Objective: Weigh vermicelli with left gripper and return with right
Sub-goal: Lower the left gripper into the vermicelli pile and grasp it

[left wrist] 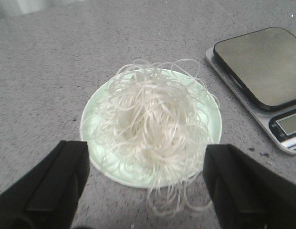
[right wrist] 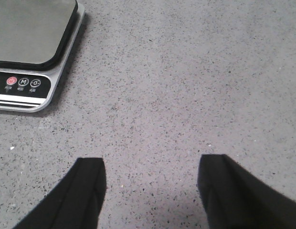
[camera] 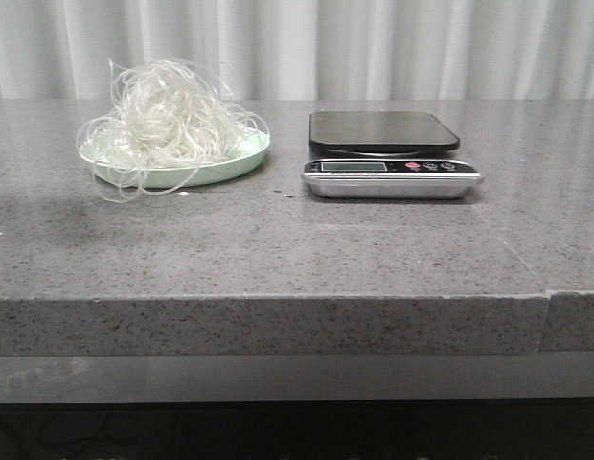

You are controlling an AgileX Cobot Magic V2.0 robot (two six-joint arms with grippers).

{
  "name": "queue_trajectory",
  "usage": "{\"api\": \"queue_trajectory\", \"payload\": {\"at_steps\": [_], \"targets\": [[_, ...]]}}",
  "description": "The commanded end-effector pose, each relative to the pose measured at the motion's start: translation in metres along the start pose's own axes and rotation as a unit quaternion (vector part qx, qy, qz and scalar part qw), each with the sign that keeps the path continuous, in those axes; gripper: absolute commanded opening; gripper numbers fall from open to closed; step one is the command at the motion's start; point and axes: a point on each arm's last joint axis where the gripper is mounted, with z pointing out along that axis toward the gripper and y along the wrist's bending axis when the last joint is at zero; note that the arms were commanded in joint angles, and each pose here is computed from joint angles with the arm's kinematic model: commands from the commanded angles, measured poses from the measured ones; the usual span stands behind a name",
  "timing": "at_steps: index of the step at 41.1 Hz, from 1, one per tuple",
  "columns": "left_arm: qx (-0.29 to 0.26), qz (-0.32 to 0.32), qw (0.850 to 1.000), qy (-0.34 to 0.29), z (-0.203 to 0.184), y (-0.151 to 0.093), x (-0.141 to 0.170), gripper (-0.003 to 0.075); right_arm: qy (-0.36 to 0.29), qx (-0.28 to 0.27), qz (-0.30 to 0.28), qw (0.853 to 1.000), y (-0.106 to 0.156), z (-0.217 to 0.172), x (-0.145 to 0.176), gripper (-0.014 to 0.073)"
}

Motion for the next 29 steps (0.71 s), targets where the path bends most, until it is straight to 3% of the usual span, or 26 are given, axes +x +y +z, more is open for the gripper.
{"api": "queue_trajectory", "payload": {"at_steps": [1, 12, 24, 29], "targets": [[0.003, -0.003, 0.999, -0.045, 0.017, -0.002, -0.026, 0.0556, -0.051, 0.002, -0.006, 0.999, 0.0, -0.004, -0.015, 0.0524], [0.005, -0.003, 1.0, -0.004, 0.079, -0.002, -0.03, 0.0556, -0.051, 0.002, -0.006, 0.999, 0.0, -0.004, -0.015, 0.0524], [0.005, -0.003, 1.0, 0.011, 0.114, -0.002, -0.024, 0.0553, -0.051, 0.002, -0.006, 0.999, 0.0, -0.004, -0.015, 0.0524], [0.005, -0.003, 1.0, 0.02, 0.122, -0.002, -0.019, 0.0487, -0.051, 0.002, -0.006, 0.999, 0.0, -0.004, -0.015, 0.0524]]}}
